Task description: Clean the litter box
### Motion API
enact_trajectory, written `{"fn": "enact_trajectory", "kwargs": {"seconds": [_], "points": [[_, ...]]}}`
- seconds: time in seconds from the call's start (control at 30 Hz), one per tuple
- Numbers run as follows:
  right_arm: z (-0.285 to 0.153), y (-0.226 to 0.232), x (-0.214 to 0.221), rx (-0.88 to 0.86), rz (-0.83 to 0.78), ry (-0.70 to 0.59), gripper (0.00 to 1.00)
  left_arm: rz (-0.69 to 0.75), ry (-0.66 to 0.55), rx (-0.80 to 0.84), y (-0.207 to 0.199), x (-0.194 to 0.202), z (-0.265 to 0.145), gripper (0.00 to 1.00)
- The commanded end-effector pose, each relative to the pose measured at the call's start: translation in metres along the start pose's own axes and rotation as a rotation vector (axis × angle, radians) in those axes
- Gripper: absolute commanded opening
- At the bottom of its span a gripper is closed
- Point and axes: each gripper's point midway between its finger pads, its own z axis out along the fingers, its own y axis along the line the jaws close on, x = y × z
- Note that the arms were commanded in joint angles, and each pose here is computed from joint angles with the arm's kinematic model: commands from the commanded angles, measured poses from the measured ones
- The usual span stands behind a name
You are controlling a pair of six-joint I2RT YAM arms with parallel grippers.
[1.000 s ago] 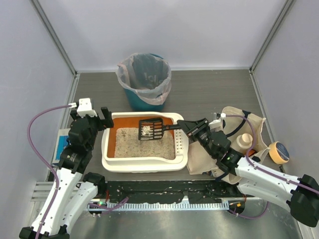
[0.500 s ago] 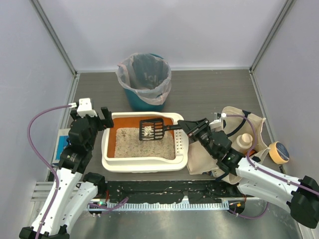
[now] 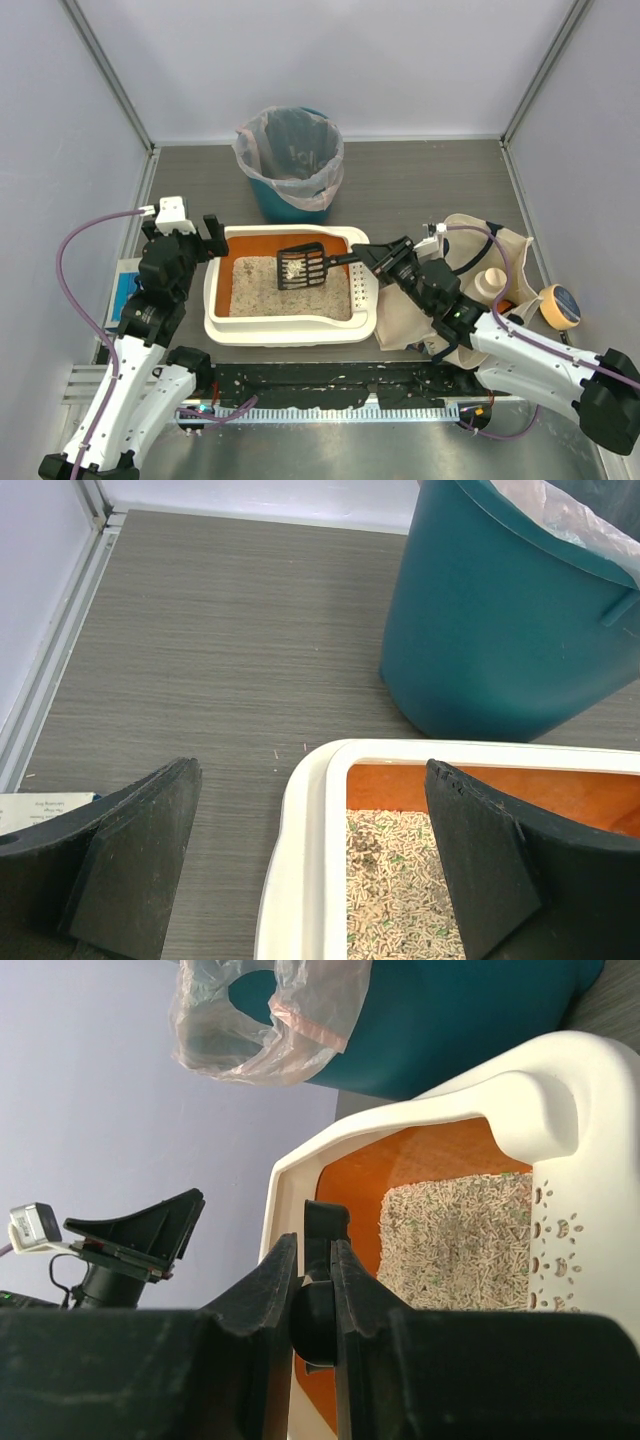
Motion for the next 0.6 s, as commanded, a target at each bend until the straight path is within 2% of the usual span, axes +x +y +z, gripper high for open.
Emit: {"fn": "enact_trajectory", "kwargs": {"seconds": [0.0, 0.03, 0.07, 0.13, 0.17, 0.23, 0.27, 0.3, 0.33, 0.43, 0.5, 0.57], "points": [[0.001, 0.021, -0.015, 0.005, -0.065, -0.03, 0.01, -0.011, -0.041, 0.011, -0.003, -0.011, 0.002, 0.98], [-0.003, 0.02, -0.02, -0.004, -0.039, -0.05, 0.01, -0.013, -0.041, 0.011, -0.003, -0.011, 0.002, 0.98], [-0.006, 0.038, -0.026, -0.1, 0.002, -0.083, 0.01, -0.013, -0.041, 0.011, -0.003, -0.011, 0.002, 0.98], [-0.007, 0.027, -0.018, -0.104, -0.004, -0.056, 0.01, -0.01, -0.038, 0.012, -0.003, -0.01, 0.002, 0.97], [-0.005, 0.018, -0.012, -0.053, -0.013, -0.023, 0.01, -0.011, -0.043, 0.011, -0.003, -0.011, 0.001, 0.98], [-0.002, 0.017, -0.011, -0.037, 0.051, -0.022, 0.01, -0.013, -0.042, 0.008, -0.002, -0.011, 0.001, 0.97], [-0.003, 0.031, -0.016, -0.114, 0.093, -0.046, 0.01, -0.011, -0.042, 0.009, -0.002, -0.011, 0.001, 0.97], [-0.005, 0.021, -0.011, -0.121, 0.096, -0.037, 0.01, -0.011, -0.041, 0.014, -0.003, -0.011, 0.001, 0.98], [-0.004, 0.026, -0.009, -0.145, 0.078, -0.02, 0.01, -0.011, -0.042, 0.015, -0.003, -0.011, 0.001, 0.98], [0.003, 0.021, -0.006, -0.056, 0.048, 0.009, 0.01, -0.011, -0.036, 0.014, -0.003, -0.01, 0.002, 0.98], [-0.003, 0.027, -0.015, -0.121, 0.075, -0.043, 0.01, -0.01, -0.039, 0.016, -0.004, -0.011, 0.002, 0.97], [-0.002, 0.039, -0.016, -0.126, -0.008, -0.033, 0.01, -0.009, -0.029, 0.015, -0.004, -0.008, 0.003, 0.97]]}}
